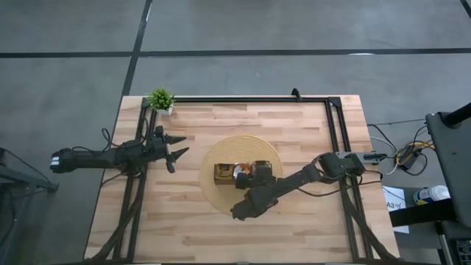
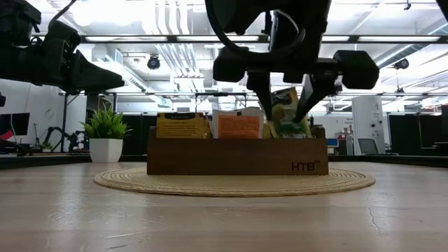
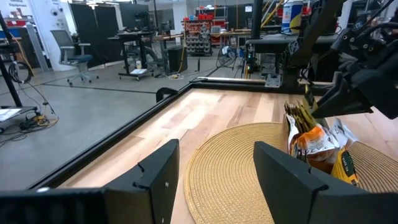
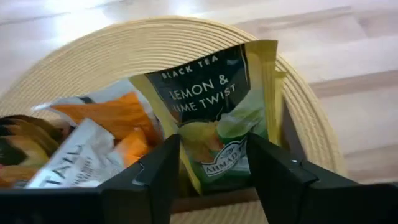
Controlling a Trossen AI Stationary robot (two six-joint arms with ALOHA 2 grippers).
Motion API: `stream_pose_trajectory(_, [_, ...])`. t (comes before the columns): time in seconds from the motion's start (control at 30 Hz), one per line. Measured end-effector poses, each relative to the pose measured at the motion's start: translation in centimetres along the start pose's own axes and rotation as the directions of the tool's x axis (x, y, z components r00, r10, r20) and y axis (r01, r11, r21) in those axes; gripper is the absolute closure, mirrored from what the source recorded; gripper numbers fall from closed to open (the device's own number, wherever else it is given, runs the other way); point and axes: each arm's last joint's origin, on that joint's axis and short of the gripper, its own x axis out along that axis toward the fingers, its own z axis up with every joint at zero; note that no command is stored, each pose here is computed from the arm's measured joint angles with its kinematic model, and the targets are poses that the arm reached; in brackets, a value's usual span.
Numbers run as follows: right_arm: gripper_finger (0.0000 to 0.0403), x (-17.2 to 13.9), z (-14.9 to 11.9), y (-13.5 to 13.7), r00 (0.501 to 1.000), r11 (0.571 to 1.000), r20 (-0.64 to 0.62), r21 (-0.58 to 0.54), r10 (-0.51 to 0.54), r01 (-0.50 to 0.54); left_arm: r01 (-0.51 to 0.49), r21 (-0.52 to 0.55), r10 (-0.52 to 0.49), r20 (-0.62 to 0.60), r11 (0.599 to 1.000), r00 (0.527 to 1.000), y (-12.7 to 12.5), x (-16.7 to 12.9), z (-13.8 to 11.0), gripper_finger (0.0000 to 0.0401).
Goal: Pick & Place Tea
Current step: Put the lemon tea sachet into the right section of the wooden organizer
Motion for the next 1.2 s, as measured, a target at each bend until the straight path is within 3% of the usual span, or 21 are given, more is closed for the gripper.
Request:
stream_pose_trajectory(0.4, [0.0206,0.0,-0.1,-0.1,0.999,1.0,-0.032,0.011,-0.024,0.024,0.0,0.0,0.0,0.0,1.0,1.0,0.0,0.0,0.0,0.0199])
stream_pose_trajectory(0.77, [0.0209,0.2,-0.3,0.5,0.999,0.995,-0.017,0.096,0.039,-0.037,0.001,0.0,-0.001,0.0,1.0,1.0,0.0,0.0,0.0,0.0199])
stream_pose_trajectory(1.2, [0.0209,1.3,-1.1,-0.1,0.994,0.994,-0.101,0.089,-0.048,0.057,0.001,0.0,-0.001,0.0,1.0,1.0,0.0,0.0,0.0,0.0199])
